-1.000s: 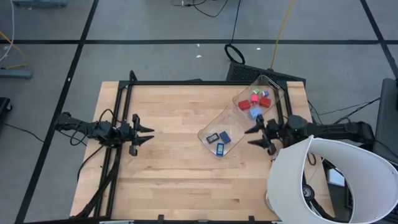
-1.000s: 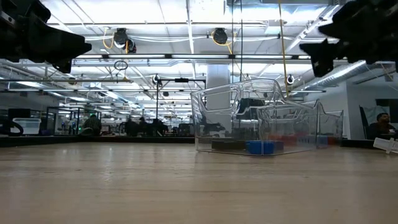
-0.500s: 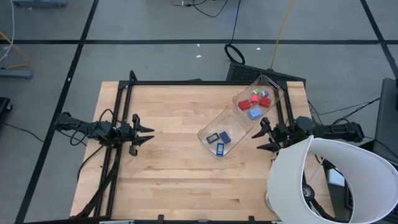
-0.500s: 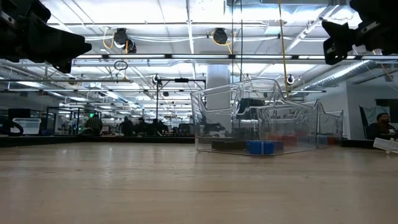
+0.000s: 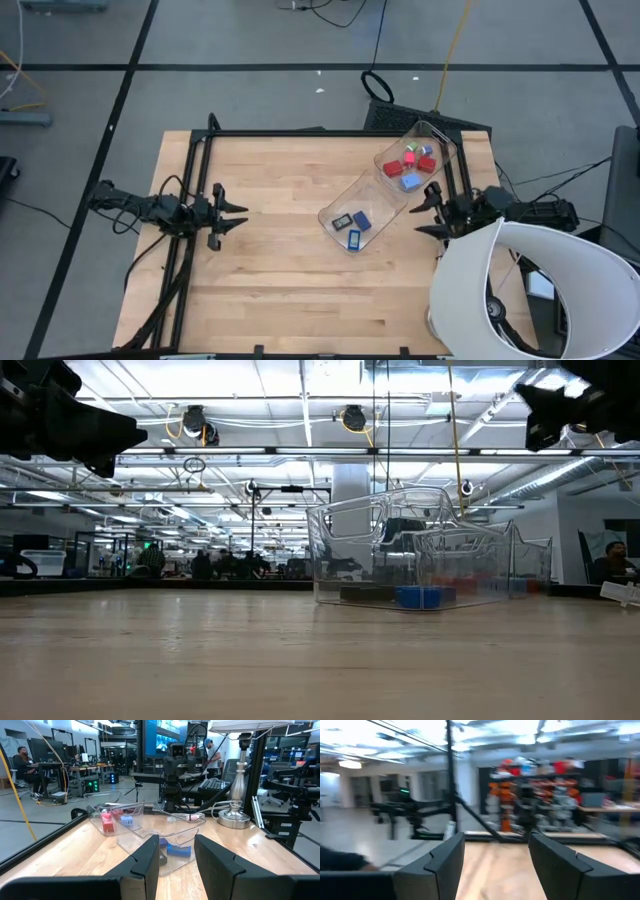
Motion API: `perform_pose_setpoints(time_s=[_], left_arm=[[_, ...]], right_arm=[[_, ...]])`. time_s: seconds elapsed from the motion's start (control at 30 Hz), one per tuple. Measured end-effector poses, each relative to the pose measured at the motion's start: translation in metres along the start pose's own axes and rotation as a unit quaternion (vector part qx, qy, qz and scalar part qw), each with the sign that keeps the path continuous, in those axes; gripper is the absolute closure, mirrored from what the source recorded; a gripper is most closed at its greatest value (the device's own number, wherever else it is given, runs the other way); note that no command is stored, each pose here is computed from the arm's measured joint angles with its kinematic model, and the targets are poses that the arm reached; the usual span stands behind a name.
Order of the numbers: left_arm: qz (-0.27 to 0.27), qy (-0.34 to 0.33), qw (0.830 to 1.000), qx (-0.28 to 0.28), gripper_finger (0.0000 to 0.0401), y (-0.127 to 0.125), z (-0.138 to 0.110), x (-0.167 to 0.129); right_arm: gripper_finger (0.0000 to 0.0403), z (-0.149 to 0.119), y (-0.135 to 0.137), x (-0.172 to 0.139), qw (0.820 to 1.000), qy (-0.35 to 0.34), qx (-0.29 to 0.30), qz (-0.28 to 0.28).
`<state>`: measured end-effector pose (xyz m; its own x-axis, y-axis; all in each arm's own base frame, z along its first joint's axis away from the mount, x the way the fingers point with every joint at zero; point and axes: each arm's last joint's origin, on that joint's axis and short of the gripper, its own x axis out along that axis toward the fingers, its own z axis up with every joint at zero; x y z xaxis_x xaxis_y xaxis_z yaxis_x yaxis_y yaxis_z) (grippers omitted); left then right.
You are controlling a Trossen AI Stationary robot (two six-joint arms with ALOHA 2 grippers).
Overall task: Pick & Place Office items
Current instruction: Return to Home Position
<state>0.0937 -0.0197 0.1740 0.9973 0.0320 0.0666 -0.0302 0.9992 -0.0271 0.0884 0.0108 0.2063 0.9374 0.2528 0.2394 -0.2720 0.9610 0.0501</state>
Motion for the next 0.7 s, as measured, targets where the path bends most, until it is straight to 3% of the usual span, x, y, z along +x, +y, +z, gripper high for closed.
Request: perform_pose_setpoints(time_s=[0.17,0.7], left_arm=[[0.000,-0.003,1.000,-0.001,0.0279,0.000,0.000,0.000],[0.000,-0.003,1.000,-0.001,0.0279,0.000,0.001,0.000]], right_arm=[[0.0190,-0.011,-0.004,0.000,0.998,0.018,-0.011,-0.051],[0.0190,-0.022,-0.006,0.000,0.997,0.035,-0.027,-0.066]])
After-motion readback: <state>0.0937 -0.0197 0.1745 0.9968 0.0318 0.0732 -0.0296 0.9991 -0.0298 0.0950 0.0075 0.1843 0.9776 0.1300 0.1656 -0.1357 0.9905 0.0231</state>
